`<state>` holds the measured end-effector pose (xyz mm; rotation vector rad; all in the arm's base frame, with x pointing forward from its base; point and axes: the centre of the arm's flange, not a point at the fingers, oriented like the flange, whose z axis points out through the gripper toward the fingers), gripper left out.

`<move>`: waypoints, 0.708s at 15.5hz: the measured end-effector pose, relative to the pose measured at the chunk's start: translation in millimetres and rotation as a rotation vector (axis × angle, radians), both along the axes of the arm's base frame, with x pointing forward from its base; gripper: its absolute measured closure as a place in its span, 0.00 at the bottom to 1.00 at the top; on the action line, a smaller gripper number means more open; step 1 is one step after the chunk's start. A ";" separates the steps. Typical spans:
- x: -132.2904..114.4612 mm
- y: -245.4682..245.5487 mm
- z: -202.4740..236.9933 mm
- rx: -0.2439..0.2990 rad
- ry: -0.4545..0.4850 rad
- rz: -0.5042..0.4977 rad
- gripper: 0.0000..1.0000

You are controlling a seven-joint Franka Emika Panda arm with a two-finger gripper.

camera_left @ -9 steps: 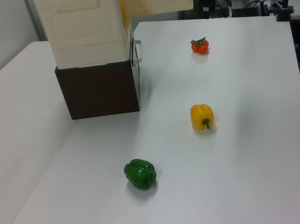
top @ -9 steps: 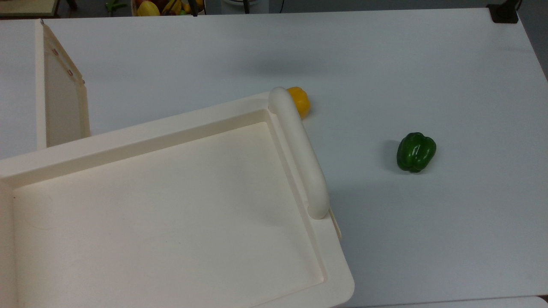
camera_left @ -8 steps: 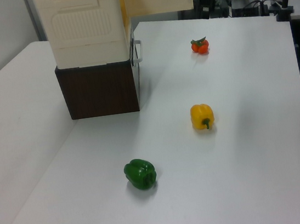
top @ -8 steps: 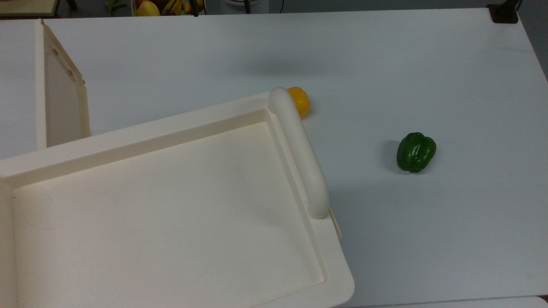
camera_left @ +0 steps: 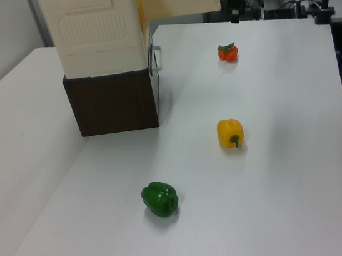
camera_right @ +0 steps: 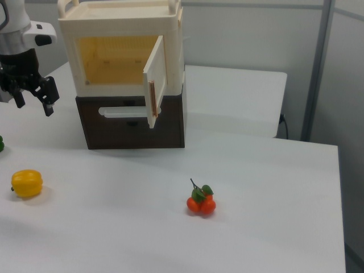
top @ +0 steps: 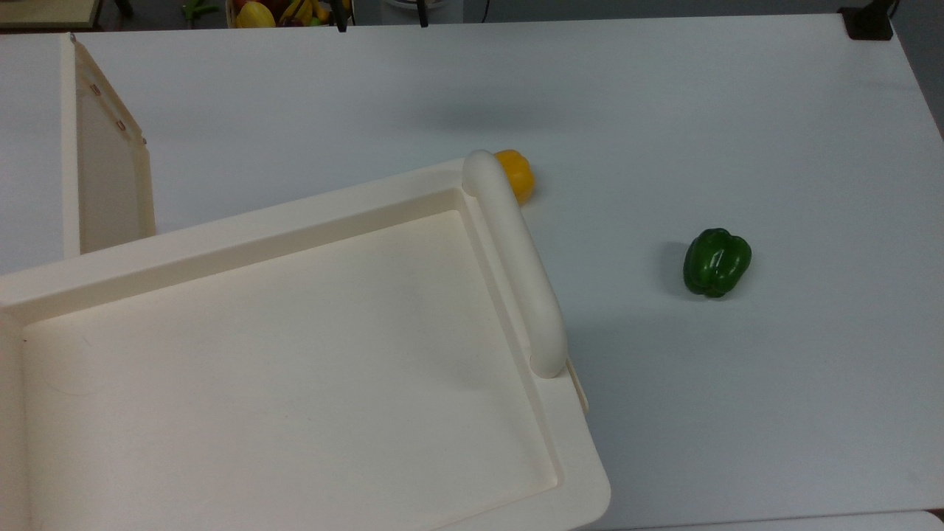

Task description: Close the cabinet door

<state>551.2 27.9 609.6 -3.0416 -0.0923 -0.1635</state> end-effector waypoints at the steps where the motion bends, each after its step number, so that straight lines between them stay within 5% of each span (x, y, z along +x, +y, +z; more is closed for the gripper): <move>1: 0.0 0.0 0.0 0.000 0.000 0.003 0.22; 2: 0.0 0.0 0.1 -0.001 -0.001 0.005 0.41; 7: -0.4 -0.7 1.4 0.000 -0.003 0.004 0.93; 11: -5.4 -26.5 12.1 0.030 -0.016 -0.048 0.99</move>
